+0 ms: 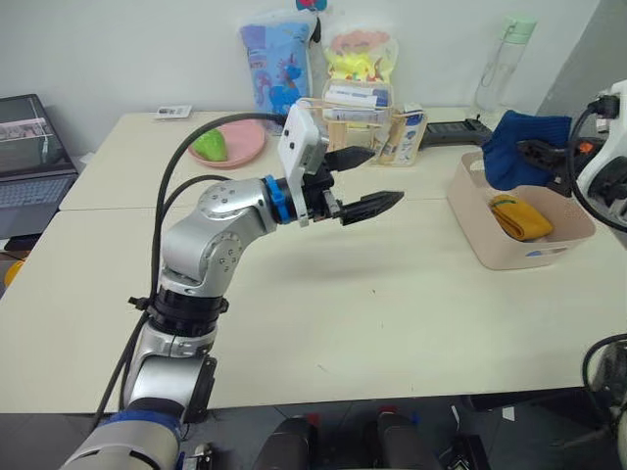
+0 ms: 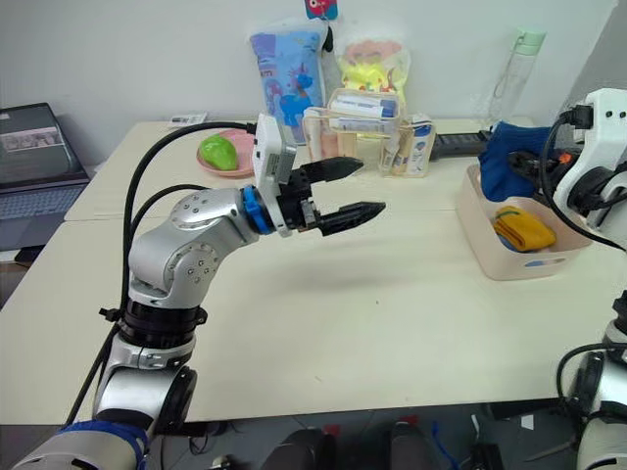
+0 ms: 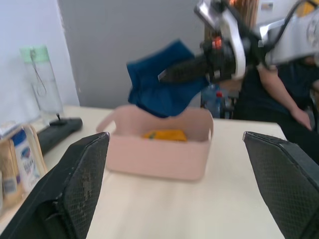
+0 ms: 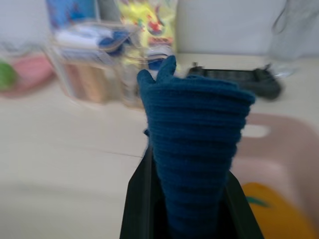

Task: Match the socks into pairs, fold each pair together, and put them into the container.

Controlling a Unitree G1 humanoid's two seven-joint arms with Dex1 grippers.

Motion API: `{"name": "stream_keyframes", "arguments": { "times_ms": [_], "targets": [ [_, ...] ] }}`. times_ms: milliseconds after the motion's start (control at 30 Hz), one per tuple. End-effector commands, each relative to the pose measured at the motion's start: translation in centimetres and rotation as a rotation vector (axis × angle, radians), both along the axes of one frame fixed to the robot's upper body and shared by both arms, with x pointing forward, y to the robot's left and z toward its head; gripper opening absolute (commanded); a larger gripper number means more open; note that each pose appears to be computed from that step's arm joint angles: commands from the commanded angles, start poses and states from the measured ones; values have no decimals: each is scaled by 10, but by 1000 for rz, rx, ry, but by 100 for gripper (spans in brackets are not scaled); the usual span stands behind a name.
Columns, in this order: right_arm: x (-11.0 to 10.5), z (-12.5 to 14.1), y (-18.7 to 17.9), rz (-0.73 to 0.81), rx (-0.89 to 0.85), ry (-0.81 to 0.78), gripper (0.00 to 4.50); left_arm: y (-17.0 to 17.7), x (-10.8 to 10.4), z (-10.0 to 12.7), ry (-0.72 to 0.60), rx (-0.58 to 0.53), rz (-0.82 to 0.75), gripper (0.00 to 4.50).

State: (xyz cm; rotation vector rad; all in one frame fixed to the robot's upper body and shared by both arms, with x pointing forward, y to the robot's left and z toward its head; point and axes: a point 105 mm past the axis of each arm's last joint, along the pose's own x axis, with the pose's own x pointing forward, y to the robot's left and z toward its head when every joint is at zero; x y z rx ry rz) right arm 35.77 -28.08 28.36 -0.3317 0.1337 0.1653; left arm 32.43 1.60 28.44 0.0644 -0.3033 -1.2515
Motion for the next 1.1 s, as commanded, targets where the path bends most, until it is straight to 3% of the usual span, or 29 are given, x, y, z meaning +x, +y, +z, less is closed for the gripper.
{"name": "stream_keyframes", "arguments": {
  "times_ms": [33, 233, 467, 700, 867, 900, 1100],
  "targets": [
    [10, 9, -12, 32, -504, -84, 0, -14, -8, 14, -64, -31, -40, 447],
    [38, -13, -17, 111, -854, -82, 0, -18, -14, 2, -45, -12, -49, 447],
    [60, -41, -29, 163, -1072, -32, 0, -17, -22, -4, -23, -6, -55, 447],
    [67, -74, -33, 233, -1195, 80, 0, -21, -25, -4, -15, -8, -61, 447],
    [64, -92, -41, 268, -1190, 186, 0, -22, -25, -7, -9, -1, -63, 447],
    [63, -94, -42, 269, -1161, 206, 70, -22, -24, -7, -7, 0, -63, 450],
    [60, -87, -39, 309, -1099, 242, 264, -22, -23, -8, -6, 8, -68, 450]
  ]
}}
